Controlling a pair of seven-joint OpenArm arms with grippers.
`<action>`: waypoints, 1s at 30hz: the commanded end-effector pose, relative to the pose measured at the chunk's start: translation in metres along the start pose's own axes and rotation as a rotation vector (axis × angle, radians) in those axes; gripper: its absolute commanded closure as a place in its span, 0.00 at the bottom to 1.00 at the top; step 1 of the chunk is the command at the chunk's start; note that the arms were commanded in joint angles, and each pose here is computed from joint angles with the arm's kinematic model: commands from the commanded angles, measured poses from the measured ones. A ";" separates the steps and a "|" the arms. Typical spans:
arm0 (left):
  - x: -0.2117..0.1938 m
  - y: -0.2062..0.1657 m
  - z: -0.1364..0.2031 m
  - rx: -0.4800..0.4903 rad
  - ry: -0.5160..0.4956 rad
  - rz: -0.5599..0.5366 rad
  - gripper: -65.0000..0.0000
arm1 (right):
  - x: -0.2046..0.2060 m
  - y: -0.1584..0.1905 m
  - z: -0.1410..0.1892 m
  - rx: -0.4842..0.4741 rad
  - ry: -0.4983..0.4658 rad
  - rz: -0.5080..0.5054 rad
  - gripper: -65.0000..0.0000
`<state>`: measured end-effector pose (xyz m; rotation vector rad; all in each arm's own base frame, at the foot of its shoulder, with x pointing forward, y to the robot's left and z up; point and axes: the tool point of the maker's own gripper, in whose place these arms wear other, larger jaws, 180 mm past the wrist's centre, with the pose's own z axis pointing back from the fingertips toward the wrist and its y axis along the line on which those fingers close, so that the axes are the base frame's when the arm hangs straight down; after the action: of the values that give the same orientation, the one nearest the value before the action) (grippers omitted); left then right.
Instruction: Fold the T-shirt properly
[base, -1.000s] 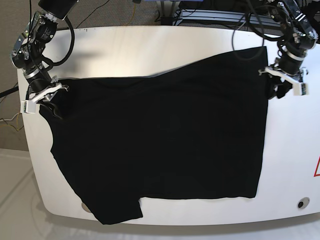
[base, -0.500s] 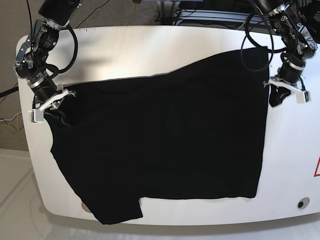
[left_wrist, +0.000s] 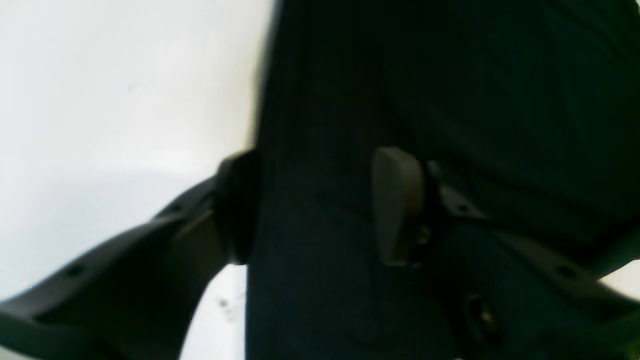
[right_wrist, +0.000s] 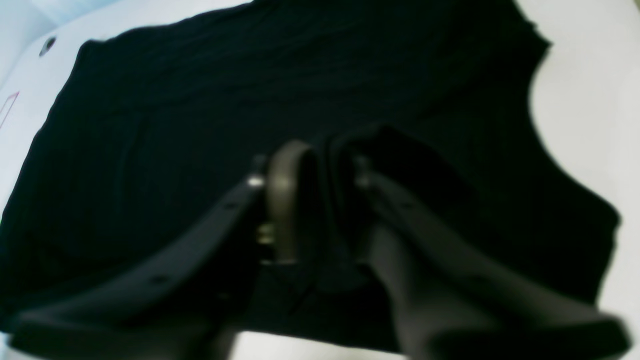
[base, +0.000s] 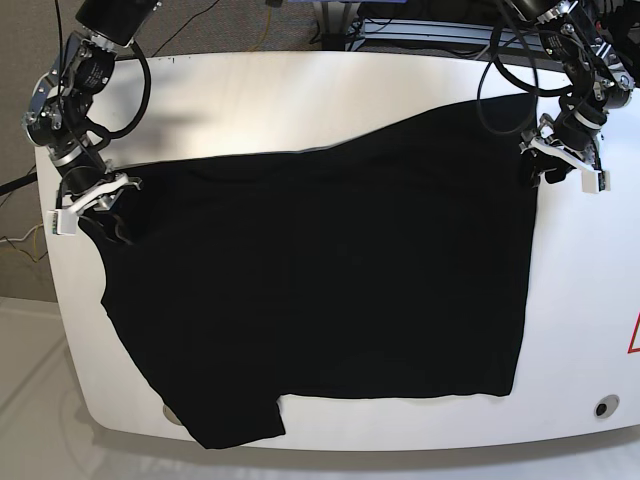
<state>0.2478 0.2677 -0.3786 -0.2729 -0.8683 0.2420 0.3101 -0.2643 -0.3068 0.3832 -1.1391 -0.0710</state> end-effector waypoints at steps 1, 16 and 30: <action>0.005 0.000 0.002 -0.002 -0.015 -0.016 0.47 | 0.024 0.003 0.003 0.024 -0.077 0.027 0.68; -0.015 -0.013 -0.019 -0.061 0.032 0.011 0.52 | 0.017 -0.001 0.007 0.003 -0.062 0.027 0.65; -0.043 -0.003 -0.018 -0.034 0.104 0.034 0.49 | 0.005 0.006 -0.001 0.031 0.003 0.051 0.59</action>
<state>0.2479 0.2378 -0.4156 -0.3819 -0.8134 0.2534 0.3047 -0.2600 -0.3175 0.3739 -1.0982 -0.0420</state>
